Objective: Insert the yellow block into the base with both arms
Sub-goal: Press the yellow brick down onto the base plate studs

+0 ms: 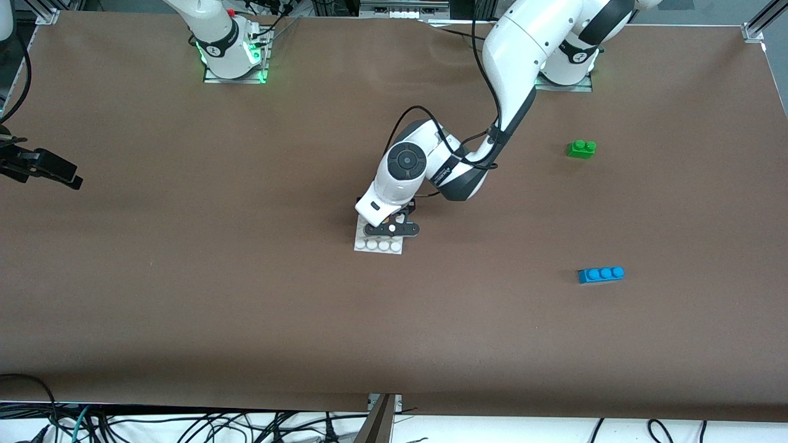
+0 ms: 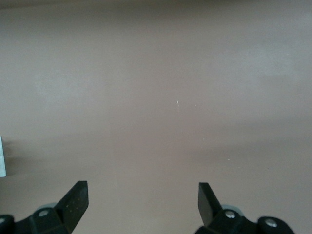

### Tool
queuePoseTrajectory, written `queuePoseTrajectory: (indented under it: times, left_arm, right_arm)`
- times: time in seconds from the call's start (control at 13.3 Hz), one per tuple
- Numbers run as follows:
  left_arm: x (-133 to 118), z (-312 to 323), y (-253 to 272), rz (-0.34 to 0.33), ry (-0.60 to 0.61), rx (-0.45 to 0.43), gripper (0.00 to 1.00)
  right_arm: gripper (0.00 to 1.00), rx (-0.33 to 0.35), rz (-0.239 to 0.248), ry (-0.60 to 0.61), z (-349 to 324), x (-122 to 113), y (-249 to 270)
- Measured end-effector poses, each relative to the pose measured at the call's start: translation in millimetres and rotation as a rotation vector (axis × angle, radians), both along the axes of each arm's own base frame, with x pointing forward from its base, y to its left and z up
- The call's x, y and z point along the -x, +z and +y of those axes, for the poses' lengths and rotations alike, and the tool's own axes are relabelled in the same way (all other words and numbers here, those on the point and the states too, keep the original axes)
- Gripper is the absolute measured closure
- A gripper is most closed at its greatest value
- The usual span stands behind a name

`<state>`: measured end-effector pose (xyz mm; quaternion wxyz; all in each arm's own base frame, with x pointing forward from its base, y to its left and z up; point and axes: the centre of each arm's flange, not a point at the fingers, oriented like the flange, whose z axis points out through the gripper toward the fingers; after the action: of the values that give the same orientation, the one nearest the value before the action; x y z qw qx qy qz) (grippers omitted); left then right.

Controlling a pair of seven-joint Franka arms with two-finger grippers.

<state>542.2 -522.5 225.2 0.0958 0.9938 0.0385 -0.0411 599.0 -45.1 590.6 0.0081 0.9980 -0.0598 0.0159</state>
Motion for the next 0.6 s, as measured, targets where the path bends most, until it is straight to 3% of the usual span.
queuePoseTrajectory:
  times: [0.6]
  left_arm:
    - [0,2,-12,0.006,-0.023,-0.007,0.32]
  right_arm:
    - [0.00,0.000,0.000,0.000,0,0,0]
